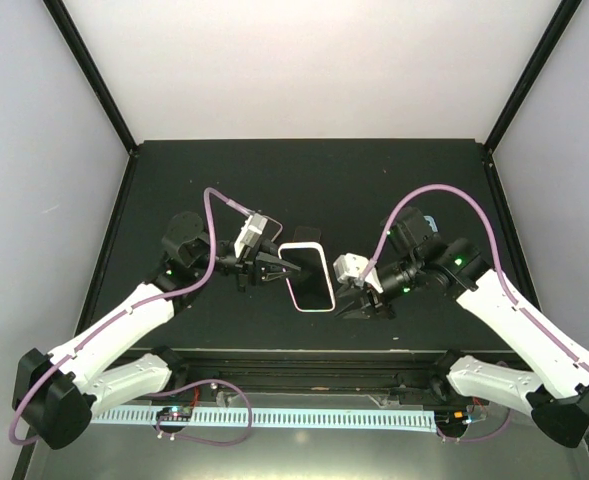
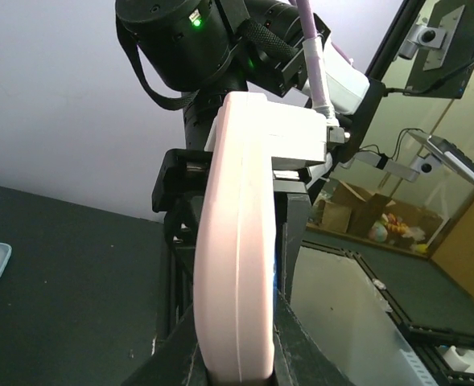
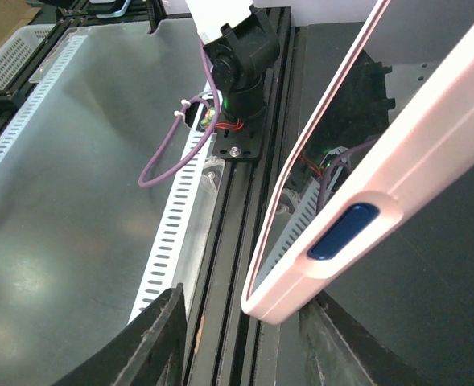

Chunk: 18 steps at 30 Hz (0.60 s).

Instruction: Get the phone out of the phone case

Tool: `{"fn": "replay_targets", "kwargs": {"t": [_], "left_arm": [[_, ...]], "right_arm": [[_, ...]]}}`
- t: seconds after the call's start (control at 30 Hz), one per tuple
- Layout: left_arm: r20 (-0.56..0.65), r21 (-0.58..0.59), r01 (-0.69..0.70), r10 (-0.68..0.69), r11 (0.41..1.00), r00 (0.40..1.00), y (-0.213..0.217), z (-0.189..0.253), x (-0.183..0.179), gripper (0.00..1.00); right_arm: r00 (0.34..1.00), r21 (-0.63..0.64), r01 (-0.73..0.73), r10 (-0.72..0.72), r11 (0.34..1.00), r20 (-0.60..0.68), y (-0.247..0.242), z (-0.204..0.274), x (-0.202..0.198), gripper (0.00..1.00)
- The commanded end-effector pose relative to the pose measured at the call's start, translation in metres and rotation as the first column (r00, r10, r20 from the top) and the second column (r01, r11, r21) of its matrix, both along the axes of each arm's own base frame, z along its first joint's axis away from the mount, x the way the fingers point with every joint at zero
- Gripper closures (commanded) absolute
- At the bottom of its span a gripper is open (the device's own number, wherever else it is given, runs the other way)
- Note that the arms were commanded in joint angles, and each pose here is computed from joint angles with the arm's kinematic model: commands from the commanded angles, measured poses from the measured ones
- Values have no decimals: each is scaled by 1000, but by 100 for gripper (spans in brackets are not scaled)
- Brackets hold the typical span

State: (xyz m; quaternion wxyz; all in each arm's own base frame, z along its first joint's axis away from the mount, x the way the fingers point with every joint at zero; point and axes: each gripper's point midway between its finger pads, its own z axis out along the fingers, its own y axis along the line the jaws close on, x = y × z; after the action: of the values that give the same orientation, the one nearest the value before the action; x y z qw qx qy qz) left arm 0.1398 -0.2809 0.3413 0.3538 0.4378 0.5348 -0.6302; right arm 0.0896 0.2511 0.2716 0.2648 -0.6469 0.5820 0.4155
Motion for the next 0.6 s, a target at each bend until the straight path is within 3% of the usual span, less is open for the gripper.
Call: {"fn": "replay_targets", "kwargs": {"t": [0.0,0.07,0.27,0.57], "left_arm": [[85,-52,18,-14,998,996,7,20,-8,98],[82,-50,27,-23,998,996,7,20,-8,99],[67,-45,57,-54,997,996,6,18,-11,99],[55,-38,77,-74,996,996,5,16,-12,99]], "right_arm": [[1000,6,-11,10,1000,5,4,8,2,59],[1000,12,-11,10,1000,13,5,8,3,59],[997,16,-31,29,999,75,4,7,4,73],[991,6,-31,30,1000,128,3,4,9,76]]}}
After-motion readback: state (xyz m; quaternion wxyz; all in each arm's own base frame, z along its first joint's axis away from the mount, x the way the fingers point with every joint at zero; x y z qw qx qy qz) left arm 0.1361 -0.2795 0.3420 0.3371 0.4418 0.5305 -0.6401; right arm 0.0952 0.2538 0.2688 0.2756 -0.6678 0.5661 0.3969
